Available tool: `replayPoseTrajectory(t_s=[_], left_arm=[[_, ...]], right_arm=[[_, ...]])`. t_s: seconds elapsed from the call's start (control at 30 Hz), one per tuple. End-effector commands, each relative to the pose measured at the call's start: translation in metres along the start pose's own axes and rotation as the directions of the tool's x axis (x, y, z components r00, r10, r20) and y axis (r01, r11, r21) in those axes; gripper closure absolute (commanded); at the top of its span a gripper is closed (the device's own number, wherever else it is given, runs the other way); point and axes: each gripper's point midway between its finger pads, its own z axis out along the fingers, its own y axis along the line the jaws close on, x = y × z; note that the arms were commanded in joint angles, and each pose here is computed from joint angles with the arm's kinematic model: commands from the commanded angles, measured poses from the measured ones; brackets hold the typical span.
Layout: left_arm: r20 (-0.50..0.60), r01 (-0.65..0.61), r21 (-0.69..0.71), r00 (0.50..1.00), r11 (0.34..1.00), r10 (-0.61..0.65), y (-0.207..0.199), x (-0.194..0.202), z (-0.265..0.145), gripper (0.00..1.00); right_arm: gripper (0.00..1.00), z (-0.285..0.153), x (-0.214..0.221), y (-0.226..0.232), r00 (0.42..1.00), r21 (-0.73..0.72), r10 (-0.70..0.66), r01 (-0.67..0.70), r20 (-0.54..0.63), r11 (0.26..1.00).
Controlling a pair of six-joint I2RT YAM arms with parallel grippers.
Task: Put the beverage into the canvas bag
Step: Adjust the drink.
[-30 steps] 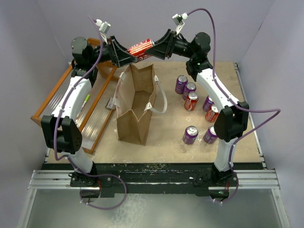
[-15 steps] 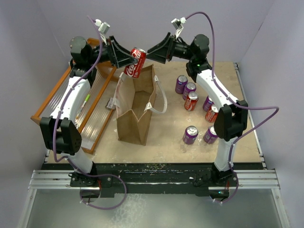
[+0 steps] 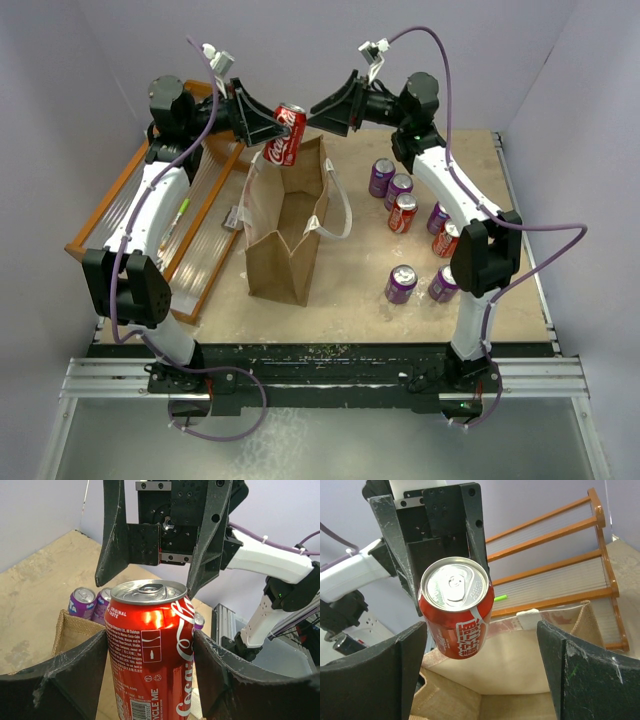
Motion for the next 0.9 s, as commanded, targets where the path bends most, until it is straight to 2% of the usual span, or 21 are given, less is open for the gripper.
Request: replayPoseTrajectory(t_s=[0.0, 0.3, 0.37, 0.5, 0.57, 0.7, 0.87], left_arm=[[0.047, -0.226, 0.014, 0.973, 0.974, 0.226, -0.034, -0.039, -0.006, 1.0], [0.025, -0.227, 0.026, 0.974, 0.974, 0.226, -0.027, -0.031, -0.002, 1.0], [0.023, -0.226, 0.026, 0.974, 0.974, 0.225, -0.027, -0.03, -0.002, 1.0], [0.022, -0.224, 0.023, 0.974, 0.974, 0.224, -0.025, -0.029, -0.002, 1.0], [0.02, -0.225, 0.028, 0.974, 0.974, 0.224, -0.026, -0.027, 0.0, 1.0], [0.006, -0.221, 0.039, 0.975, 0.974, 0.221, -0.024, -0.02, 0.002, 1.0], [-0.018, -0.246, 0.031, 0.969, 0.969, 0.247, -0.017, -0.01, 0.001, 1.0]], right_arm=[[0.07, 0.006, -0.01, 0.022, 0.993, -0.048, -0.114, 0.112, -0.037, 0.993], [0.08, 0.015, -0.003, 0.022, 0.986, -0.083, -0.131, 0.122, -0.105, 0.989], [0.12, 0.016, -0.002, 0.025, 0.985, -0.102, -0.136, 0.125, -0.109, 0.987], [0.31, 0.019, 0.001, 0.03, 0.983, -0.134, -0.144, 0.129, -0.113, 0.983], [0.34, 0.02, 0.002, 0.033, 0.982, -0.152, -0.152, 0.133, -0.115, 0.979], [0.33, 0.022, 0.006, 0.034, 0.982, -0.163, -0.142, 0.121, -0.125, 0.979], [0.18, 0.015, 0.004, 0.028, 0.982, -0.145, -0.137, 0.118, -0.126, 0.982]])
